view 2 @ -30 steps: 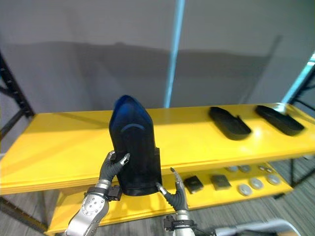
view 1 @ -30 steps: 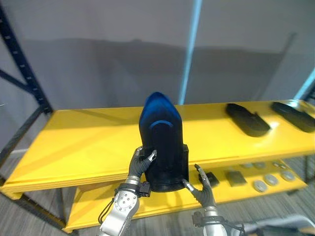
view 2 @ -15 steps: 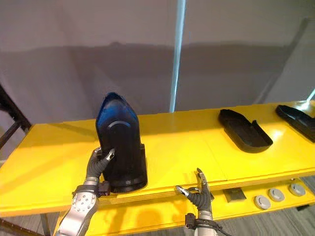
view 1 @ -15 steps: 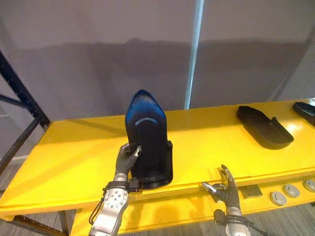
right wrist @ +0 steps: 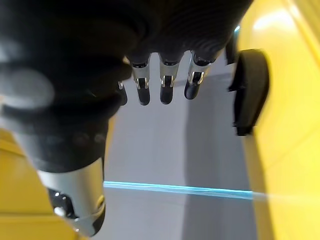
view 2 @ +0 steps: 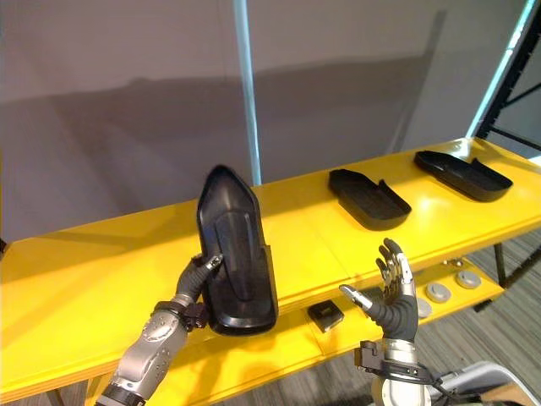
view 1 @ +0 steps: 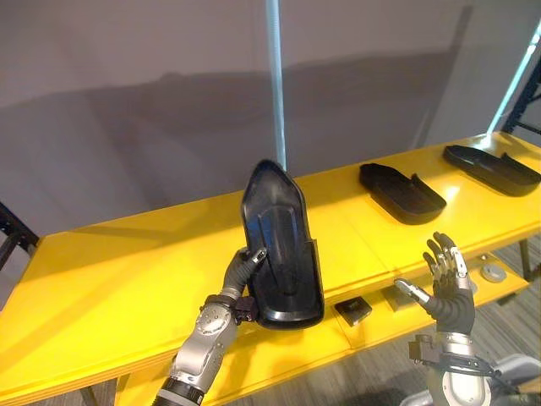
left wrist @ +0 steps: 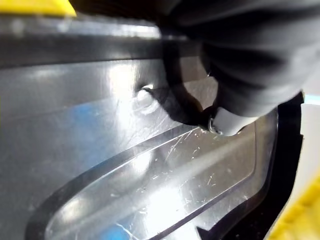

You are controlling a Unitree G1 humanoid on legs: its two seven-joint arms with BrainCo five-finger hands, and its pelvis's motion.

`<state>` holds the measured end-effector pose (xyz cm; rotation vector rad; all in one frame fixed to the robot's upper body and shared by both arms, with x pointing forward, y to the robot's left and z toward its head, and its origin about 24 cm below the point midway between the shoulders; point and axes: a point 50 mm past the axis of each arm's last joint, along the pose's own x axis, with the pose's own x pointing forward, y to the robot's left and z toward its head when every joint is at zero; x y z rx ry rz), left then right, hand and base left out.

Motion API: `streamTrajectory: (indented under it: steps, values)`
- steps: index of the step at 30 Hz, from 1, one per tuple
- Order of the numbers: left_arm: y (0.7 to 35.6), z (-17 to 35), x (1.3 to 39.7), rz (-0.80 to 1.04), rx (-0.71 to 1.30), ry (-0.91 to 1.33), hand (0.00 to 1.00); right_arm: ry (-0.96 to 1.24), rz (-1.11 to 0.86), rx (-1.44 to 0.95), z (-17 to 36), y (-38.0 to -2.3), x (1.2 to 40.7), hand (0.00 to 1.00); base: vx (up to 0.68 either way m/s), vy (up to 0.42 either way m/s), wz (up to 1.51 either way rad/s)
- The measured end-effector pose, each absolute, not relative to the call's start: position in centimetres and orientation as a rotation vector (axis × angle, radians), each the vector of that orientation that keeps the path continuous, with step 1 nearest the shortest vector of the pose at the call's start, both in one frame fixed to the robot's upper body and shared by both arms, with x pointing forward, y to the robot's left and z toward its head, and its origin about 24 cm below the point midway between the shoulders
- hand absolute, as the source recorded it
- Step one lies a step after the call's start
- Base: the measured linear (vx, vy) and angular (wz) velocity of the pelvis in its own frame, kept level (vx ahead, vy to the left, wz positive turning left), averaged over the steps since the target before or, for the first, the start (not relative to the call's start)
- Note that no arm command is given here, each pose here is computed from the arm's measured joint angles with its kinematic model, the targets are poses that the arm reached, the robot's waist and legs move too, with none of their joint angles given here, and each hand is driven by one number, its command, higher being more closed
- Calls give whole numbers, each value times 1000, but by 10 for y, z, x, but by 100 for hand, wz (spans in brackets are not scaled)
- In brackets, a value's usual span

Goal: Walk over and take plastic housings, then place them on the shelf

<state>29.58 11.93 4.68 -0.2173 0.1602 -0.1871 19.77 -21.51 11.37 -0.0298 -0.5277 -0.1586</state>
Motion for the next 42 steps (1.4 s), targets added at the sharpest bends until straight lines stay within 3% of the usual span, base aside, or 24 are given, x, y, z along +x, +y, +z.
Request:
streamTrajectory:
  steps: [8, 14, 25, 26, 42]
  values:
    - [136, 54, 323, -83, -302, 185, 100, -497, -76, -69, 114, -219, 199, 0, -116, -26, -10]
    - [158, 101, 357, 48, -330, 34, 100, -521, -35, -55, 126, -218, 211, 0, -56, -26, 0]
    - [181, 146, 370, 148, -244, -113, 100, -514, 118, 19, 130, -181, 218, 0, -1, -6, 1]
    - [183, 150, 370, 154, -234, -120, 0, -528, 135, 26, 133, -176, 217, 0, 0, 0, 0]
    - [189, 157, 373, 229, -209, -95, 0, -483, 169, 123, 125, -151, 219, 0, -18, -5, 1]
